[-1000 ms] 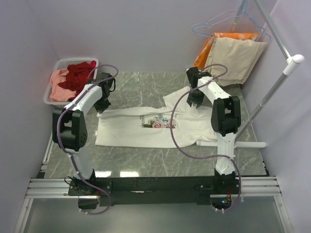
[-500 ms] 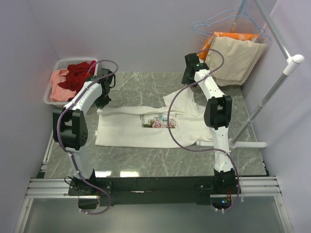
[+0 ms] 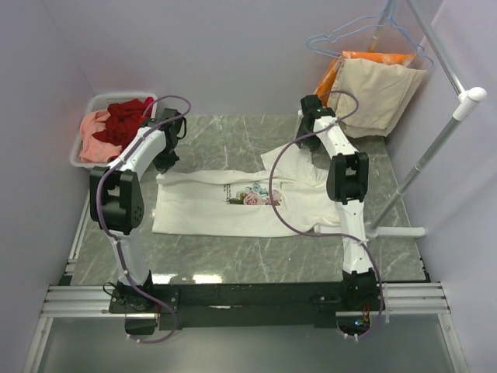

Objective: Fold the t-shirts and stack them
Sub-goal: Fold the tshirt

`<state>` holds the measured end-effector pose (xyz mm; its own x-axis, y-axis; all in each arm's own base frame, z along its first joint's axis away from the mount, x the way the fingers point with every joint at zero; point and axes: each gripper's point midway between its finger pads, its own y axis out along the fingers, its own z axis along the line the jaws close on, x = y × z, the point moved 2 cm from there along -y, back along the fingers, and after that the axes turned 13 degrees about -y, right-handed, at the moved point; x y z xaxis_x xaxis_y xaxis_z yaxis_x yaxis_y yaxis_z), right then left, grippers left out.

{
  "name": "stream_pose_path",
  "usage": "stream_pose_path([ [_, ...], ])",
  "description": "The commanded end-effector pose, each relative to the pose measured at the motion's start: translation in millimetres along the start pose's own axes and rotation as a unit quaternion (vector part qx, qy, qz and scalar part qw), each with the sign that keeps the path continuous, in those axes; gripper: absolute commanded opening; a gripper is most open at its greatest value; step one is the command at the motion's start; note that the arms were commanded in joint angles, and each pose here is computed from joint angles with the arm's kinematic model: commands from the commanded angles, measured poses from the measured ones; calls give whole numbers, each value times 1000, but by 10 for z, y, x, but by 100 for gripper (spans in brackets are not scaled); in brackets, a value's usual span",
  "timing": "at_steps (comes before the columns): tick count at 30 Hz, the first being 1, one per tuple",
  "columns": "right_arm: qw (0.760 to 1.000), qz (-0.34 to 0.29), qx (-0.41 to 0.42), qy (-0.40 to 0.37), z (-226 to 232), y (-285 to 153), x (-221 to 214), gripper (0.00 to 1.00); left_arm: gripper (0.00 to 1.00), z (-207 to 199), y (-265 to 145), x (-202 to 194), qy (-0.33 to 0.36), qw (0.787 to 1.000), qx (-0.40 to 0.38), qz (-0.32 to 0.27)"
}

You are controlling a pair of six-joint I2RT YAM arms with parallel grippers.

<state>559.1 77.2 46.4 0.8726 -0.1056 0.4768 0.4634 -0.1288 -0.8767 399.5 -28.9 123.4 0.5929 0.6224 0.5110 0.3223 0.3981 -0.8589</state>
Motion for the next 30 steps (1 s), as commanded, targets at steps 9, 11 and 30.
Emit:
stream_pose_path([
  [9, 996, -68, 40, 46, -134, -68, 499, 57, 1, -121, -72, 148, 1, 1000, -9, -8],
  [11, 995, -62, 52, 52, -129, -61, 502, 58, 1, -130, -55, 141, 2, 1000, -7, -5],
  [30, 998, 20, 58, -10, 10, 62, 39, 64, 1, -196, -28, 238, -6, 1000, -10, 0],
])
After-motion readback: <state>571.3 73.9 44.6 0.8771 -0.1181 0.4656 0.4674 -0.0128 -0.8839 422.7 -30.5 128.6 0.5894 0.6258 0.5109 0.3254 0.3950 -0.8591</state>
